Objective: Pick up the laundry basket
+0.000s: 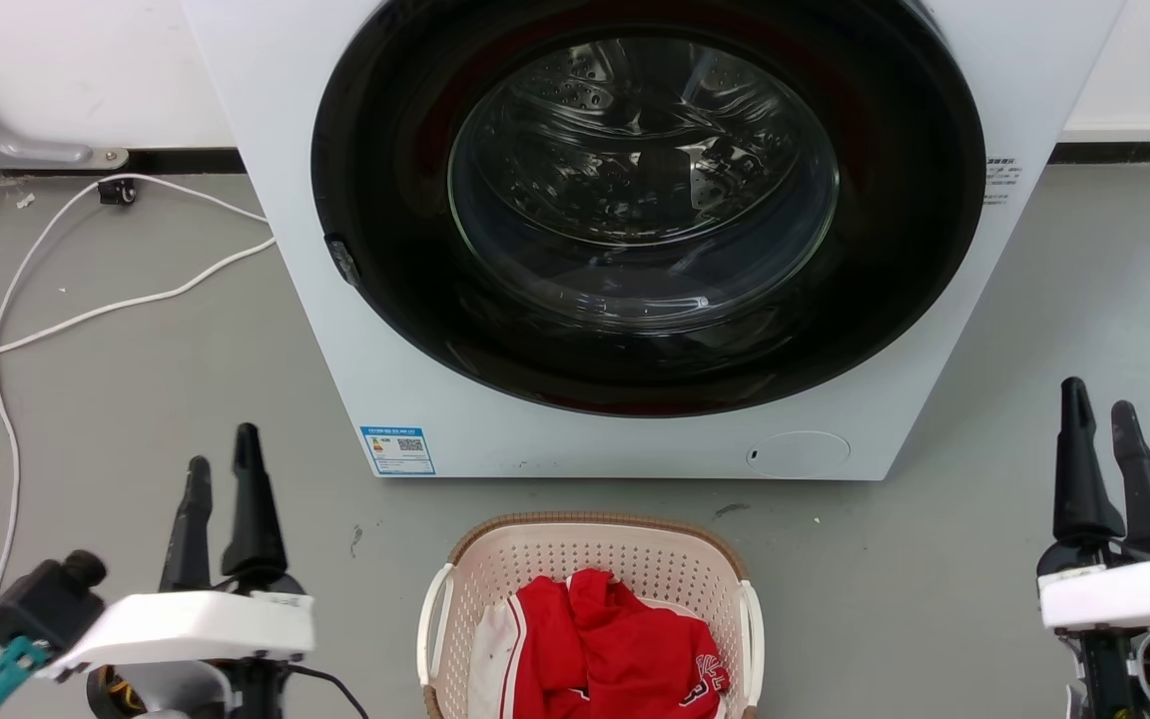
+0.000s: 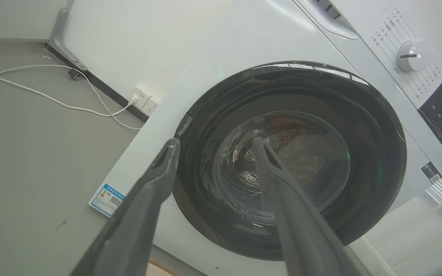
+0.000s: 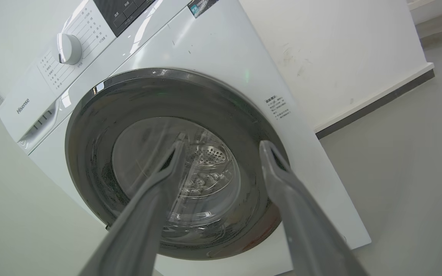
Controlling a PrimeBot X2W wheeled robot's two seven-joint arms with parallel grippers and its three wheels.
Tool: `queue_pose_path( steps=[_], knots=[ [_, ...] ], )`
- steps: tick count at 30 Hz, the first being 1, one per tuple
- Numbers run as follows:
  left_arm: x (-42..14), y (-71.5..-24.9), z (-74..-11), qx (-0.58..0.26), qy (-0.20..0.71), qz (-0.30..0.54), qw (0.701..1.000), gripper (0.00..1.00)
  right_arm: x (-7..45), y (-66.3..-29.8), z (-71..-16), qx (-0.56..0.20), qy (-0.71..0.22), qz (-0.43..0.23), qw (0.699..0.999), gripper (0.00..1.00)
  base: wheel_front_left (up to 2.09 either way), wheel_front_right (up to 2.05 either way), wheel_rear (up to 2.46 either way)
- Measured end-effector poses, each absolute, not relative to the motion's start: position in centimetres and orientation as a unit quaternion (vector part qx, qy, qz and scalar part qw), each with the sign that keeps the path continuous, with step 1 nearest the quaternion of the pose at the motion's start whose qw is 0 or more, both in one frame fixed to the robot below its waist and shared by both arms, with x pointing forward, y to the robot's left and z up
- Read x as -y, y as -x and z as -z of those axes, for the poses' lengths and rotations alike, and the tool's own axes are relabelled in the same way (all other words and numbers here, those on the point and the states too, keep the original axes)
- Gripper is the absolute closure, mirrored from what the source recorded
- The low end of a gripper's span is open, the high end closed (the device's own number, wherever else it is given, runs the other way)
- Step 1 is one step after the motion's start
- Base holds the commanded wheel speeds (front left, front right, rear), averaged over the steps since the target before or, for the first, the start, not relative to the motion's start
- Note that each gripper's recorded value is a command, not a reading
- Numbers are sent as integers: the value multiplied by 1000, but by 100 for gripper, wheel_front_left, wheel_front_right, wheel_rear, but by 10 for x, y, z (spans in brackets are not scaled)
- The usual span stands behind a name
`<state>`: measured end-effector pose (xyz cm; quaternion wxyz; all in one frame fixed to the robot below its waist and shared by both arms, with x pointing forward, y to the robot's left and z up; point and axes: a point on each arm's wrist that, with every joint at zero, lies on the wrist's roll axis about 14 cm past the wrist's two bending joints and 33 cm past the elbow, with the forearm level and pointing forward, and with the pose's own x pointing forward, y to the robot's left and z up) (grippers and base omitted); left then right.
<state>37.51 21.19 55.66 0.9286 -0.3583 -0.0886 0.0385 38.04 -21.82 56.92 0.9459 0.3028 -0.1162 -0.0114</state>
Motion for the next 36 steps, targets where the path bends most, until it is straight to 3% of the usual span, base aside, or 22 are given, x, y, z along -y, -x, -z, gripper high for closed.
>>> queue_pose_path(
  steps=[12,36],
  knots=[
    [-170,-374,-561,80,200,12,976,0,208,-377,-565,111,-208,3,972,0,0,0,0],
    [-128,-365,-560,95,25,74,992,0,196,-372,-554,101,-79,-9,992,0,0,0,0]
  ],
)
